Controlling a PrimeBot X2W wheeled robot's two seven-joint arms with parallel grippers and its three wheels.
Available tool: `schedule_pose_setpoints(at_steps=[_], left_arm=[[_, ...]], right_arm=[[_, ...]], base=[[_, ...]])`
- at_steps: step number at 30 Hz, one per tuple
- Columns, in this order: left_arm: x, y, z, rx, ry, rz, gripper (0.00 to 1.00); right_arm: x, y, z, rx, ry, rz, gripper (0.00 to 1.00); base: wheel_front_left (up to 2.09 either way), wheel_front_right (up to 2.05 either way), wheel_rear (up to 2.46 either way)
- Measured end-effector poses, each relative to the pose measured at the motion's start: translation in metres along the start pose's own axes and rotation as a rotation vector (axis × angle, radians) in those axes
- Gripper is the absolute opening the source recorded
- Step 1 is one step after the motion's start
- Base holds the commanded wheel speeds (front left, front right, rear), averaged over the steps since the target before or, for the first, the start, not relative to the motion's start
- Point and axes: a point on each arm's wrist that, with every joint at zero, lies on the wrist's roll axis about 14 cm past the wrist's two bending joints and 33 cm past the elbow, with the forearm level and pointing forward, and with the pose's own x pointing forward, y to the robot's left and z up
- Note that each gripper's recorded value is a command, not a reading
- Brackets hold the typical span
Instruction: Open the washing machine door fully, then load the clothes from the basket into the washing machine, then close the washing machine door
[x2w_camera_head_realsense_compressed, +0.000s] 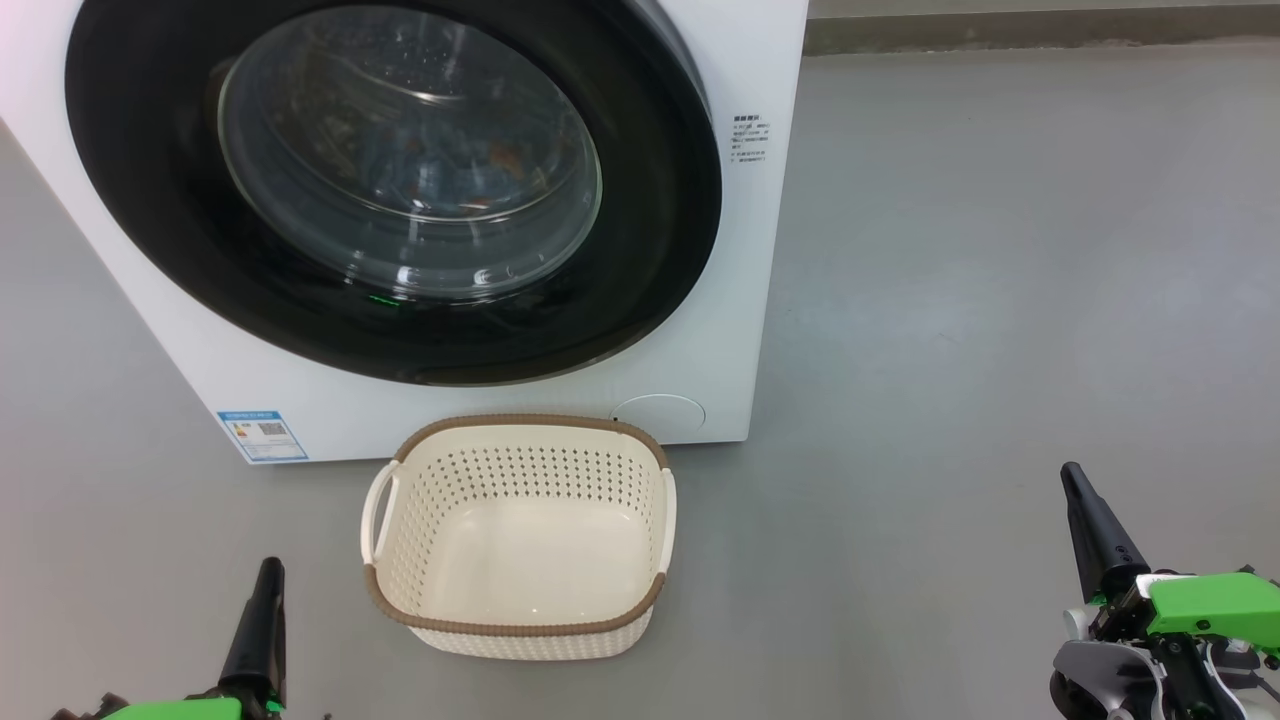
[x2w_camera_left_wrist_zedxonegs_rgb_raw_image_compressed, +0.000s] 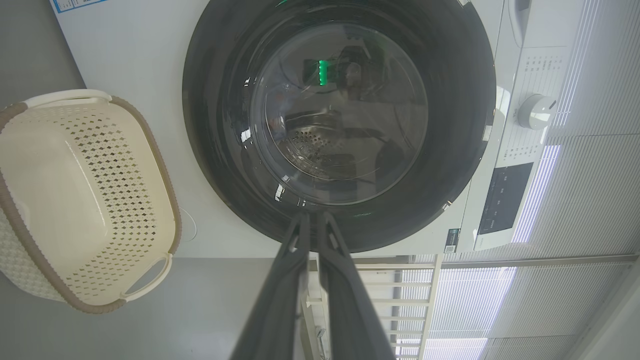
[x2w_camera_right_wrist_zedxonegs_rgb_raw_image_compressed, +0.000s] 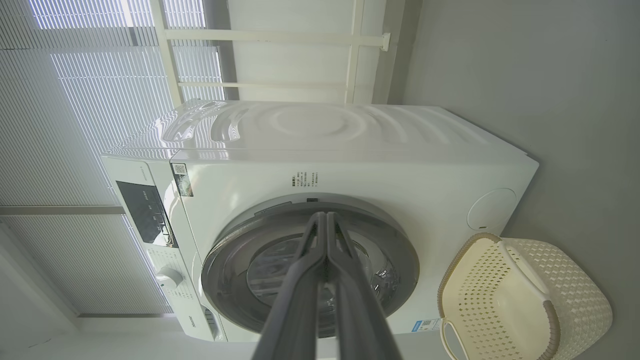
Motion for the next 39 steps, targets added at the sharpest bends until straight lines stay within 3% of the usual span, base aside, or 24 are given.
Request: schedule_pose_setpoints(at_steps=[39], left_arm=[[0.0000,0.0000,0.0000,-0.001,0.000,0.000,0.00]], right_arm=[[0.0000,0.0000,0.0002,0.001,-0.001,0.000,0.00]], base=[[0.00,0.00,0.00]])
